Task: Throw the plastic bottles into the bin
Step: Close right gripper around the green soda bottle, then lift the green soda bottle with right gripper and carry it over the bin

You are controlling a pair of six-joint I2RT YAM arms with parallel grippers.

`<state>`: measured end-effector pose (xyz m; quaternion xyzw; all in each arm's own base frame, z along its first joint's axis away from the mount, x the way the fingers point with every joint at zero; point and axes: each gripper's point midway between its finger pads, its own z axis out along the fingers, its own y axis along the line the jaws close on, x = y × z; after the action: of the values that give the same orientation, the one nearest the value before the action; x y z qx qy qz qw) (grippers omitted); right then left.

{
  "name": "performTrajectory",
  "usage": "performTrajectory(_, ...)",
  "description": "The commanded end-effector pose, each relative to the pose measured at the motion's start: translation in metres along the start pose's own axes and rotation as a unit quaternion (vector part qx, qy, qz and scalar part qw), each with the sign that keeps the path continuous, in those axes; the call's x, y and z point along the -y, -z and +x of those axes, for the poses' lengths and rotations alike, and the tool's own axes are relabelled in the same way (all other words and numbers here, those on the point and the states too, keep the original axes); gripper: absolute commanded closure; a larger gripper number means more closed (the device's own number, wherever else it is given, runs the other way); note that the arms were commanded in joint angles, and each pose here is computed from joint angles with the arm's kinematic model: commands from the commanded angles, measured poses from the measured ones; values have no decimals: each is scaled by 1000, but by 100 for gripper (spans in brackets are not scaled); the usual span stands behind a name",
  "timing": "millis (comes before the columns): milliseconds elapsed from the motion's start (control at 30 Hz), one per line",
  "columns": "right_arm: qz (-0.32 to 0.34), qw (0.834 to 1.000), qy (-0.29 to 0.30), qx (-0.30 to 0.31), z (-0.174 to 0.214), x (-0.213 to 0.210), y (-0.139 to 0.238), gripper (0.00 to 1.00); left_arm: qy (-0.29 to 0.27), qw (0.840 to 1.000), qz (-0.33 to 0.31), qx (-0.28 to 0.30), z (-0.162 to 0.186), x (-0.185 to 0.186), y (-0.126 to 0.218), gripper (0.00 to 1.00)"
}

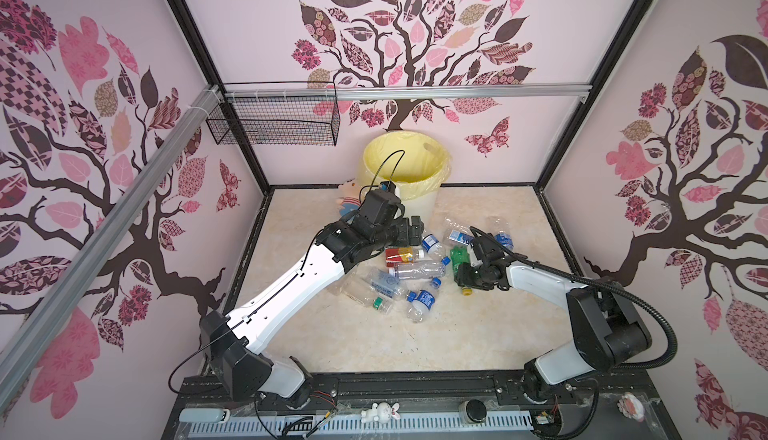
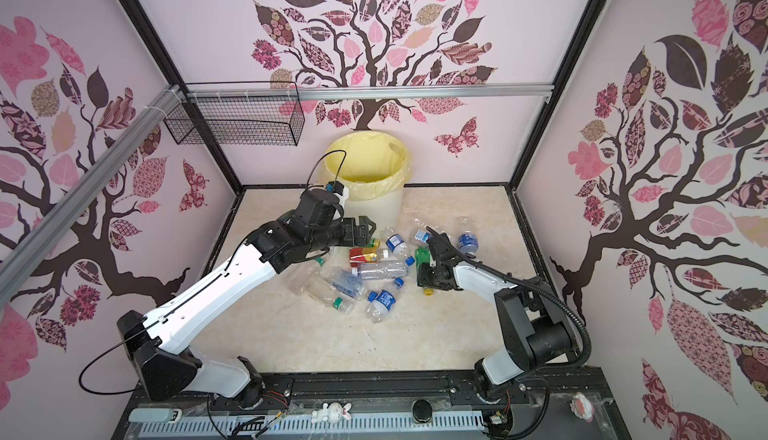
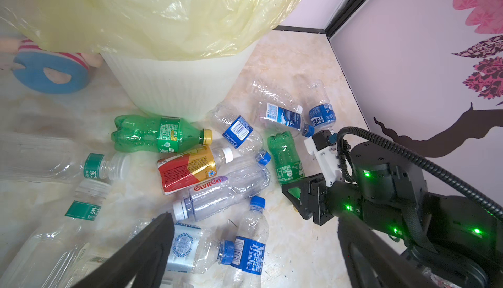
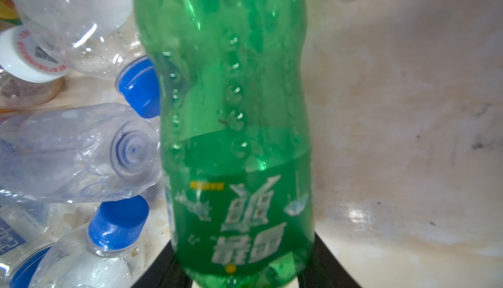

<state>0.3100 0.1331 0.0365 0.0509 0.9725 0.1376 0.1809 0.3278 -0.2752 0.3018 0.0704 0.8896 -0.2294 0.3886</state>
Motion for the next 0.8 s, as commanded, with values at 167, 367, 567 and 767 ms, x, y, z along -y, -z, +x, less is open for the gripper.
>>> performTrajectory(167, 0, 1000, 3, 6, -7, -4, 19, 50, -17, 998, -32, 47, -25, -9, 13, 3)
performTrajectory(367, -12, 1000, 6, 28, -18, -13, 41, 51, -18, 997, -42, 54, -35, -12, 20, 3)
performTrajectory(567, -37, 997, 11, 70, -45, -33, 76, 53, 13, 998, -32, 55, -52, -5, 31, 3)
performTrajectory(767, -72, 988, 40, 130, -91, -79, 127, 53, 93, 994, 17, 51, -84, 1, 33, 3)
